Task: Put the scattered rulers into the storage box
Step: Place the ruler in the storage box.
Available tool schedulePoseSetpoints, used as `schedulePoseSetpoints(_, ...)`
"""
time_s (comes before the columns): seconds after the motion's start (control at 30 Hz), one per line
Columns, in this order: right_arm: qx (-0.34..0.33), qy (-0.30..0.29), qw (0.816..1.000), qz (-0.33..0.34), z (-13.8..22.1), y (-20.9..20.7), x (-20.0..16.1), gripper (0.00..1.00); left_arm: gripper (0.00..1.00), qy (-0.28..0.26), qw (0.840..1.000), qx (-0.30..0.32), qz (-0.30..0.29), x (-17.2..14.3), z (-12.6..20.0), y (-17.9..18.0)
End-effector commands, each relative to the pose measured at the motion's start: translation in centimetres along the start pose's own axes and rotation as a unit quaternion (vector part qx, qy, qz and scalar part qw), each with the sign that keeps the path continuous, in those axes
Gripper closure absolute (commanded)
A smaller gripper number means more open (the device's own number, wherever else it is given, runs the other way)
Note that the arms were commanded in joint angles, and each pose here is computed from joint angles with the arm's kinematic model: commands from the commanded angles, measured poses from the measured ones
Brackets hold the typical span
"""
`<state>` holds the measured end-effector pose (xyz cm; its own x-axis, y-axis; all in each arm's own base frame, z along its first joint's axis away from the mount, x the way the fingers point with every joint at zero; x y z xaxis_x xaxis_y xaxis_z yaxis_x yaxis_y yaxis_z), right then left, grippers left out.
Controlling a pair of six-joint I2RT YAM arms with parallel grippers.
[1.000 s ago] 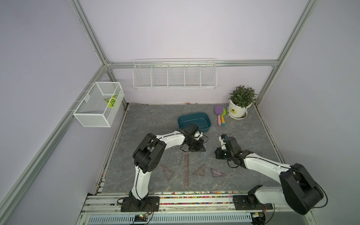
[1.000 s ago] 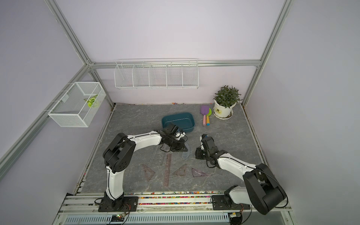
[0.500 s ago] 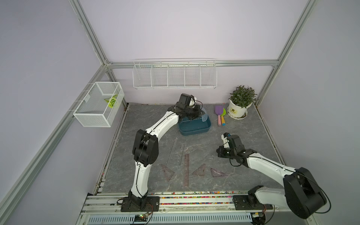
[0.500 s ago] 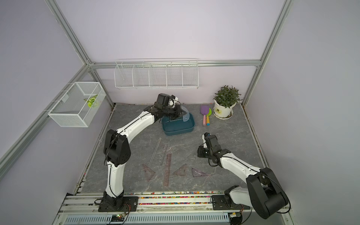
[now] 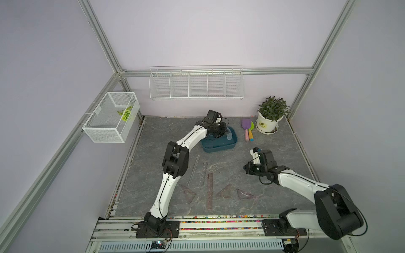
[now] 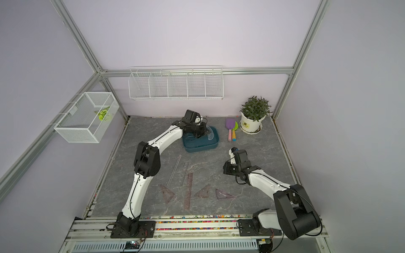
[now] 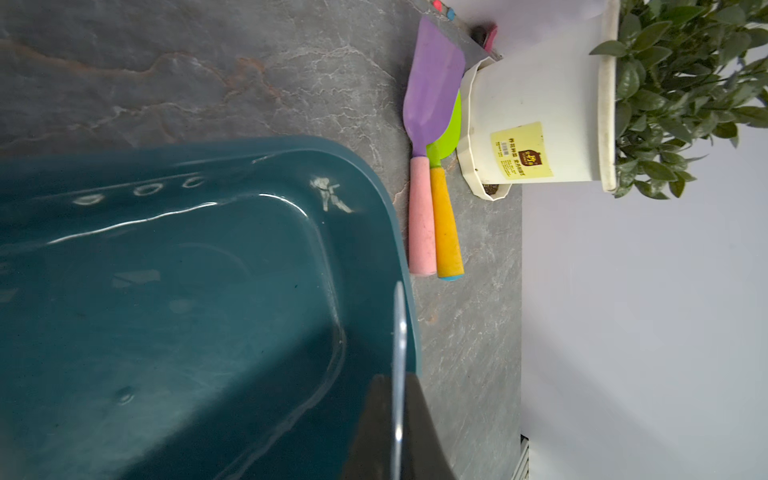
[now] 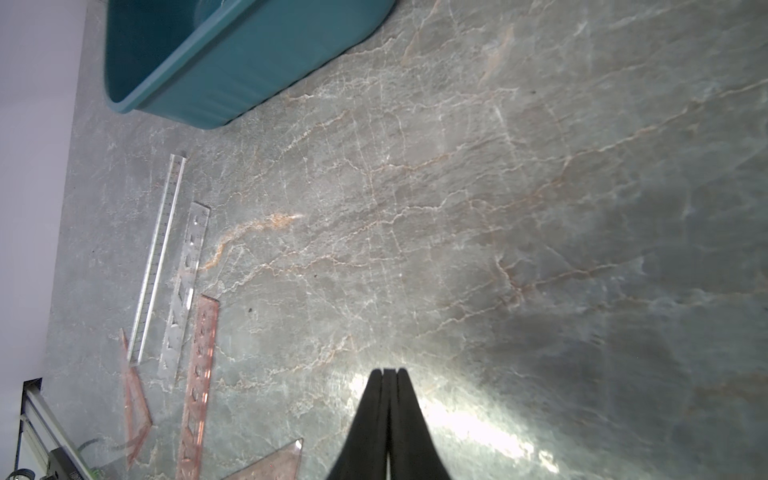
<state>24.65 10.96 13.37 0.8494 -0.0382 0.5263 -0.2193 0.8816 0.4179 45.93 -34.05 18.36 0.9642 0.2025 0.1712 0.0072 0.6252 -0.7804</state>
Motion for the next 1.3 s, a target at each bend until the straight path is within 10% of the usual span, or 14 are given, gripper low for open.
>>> schedulePoseSetpoints(0.0,0.01,0.002,1.0,0.001,-0.4,-0.2,-0.1,0.91,1.0,-0.003,1.0,0.001,0.005,0.3,-0.4,0.4)
schedulePoseSetpoints(0.67,0.014,0.002,1.0,-0.007,-0.8,-0.6,-0.3,0.91,0.92,0.018,0.999,0.026,0.016,-0.4,-3.7,3.8)
schedulePoseSetpoints(1.27,0.023,-0.008,1.0,-0.003,-0.3,-0.3,0.0,0.91,0.48,0.0,0.999,0.049,-0.012,-1.0,-1.4,1.7)
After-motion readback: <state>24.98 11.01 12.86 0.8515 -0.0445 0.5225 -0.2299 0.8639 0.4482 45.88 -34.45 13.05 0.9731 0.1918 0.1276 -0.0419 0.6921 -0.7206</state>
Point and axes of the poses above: each gripper's point midway between its finger pads, its own z axis back along the fingers, its own y axis along the line the jaws close on, x = y × z, the point moved 10 cm from there along z, back along the fingers, and after that the axes turned 8 degrees about z, right-handed, at the moved point
